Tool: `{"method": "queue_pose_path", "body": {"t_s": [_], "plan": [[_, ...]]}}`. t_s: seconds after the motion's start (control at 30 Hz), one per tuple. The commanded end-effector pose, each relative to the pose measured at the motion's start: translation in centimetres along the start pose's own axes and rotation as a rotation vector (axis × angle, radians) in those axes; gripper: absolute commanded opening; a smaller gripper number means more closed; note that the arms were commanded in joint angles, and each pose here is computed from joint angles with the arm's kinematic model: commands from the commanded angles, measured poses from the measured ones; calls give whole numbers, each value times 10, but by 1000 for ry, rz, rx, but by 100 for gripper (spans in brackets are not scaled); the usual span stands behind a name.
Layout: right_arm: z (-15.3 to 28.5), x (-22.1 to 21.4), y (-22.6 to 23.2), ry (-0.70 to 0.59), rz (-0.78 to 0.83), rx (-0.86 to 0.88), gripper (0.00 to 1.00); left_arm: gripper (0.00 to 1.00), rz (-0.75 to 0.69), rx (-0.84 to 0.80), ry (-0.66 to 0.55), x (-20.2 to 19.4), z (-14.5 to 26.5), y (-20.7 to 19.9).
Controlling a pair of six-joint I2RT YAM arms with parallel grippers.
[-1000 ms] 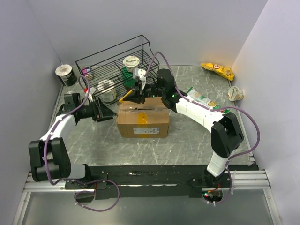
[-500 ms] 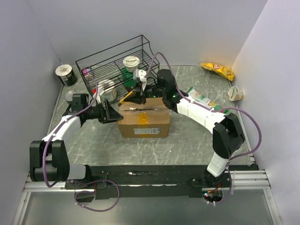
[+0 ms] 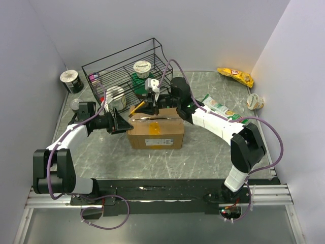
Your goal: Unpack the express box
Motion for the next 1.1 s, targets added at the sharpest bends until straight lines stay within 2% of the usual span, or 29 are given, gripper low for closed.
{"method": "queue_pose_path", "body": {"t_s": [0.0, 0.73, 1.07], "plan": [[-2, 18, -7, -57, 80, -7, 0, 79, 18, 79, -11, -5, 0, 15], [-13, 10, 0, -3, 50, -102, 0, 79, 26, 88, -17, -6, 2, 18], [-11, 10, 2, 30, 84, -156, 0, 80, 26, 85, -18, -5, 2, 18]]}}
Point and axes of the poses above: each gripper's point midway between its finger pads, its own z axis back along the fingers, its own y axis along the line the jaws close on, x = y × z, the point moved 9 cm from there along z, back along the fingers, and after that the axes turned 2 degrees about -z, right-handed, at the moved point
